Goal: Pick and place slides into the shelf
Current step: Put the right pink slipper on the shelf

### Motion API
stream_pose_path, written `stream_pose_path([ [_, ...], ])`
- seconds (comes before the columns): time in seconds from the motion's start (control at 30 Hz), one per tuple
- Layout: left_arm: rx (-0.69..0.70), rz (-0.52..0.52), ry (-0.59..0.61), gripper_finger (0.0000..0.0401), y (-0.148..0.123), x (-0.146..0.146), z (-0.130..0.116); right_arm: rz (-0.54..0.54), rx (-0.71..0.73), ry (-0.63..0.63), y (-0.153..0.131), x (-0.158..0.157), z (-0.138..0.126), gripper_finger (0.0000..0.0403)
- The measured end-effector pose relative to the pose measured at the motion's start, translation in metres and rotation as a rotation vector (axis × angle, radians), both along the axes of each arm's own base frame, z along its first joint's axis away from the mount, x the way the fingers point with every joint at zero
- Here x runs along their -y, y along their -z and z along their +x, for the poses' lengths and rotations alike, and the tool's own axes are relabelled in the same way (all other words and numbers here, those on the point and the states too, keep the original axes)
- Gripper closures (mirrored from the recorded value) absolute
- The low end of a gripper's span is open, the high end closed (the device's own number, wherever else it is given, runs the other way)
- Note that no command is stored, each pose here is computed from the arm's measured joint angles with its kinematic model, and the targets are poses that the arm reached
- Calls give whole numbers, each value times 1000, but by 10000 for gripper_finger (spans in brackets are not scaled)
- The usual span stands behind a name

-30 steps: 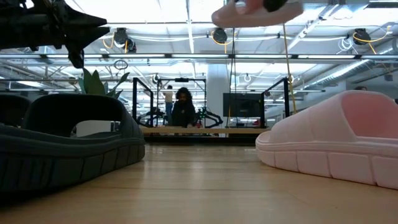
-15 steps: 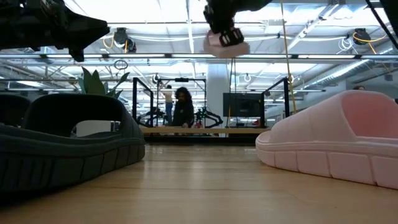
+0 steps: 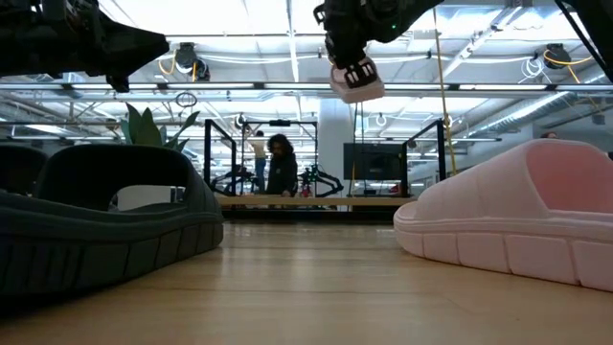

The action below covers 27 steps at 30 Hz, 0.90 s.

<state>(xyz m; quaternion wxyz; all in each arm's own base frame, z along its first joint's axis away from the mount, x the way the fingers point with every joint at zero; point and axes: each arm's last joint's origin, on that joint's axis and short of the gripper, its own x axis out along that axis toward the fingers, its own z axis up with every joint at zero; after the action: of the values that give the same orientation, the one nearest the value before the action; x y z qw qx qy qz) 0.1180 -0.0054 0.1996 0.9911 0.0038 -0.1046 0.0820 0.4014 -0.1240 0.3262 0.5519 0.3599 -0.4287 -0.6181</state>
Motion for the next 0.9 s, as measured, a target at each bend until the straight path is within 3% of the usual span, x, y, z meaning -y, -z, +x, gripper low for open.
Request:
stream_pose_path([
  [0.23,0,0,0,313,0,0,0,39,-16,-92,23,3,5,403],
  [0.4,5,-27,6,313,0,0,0,143,21,-163,39,10,-6,403],
  [0.9,5,-38,-42,313,0,-1,0,431,72,-100,63,15,-48,403],
])
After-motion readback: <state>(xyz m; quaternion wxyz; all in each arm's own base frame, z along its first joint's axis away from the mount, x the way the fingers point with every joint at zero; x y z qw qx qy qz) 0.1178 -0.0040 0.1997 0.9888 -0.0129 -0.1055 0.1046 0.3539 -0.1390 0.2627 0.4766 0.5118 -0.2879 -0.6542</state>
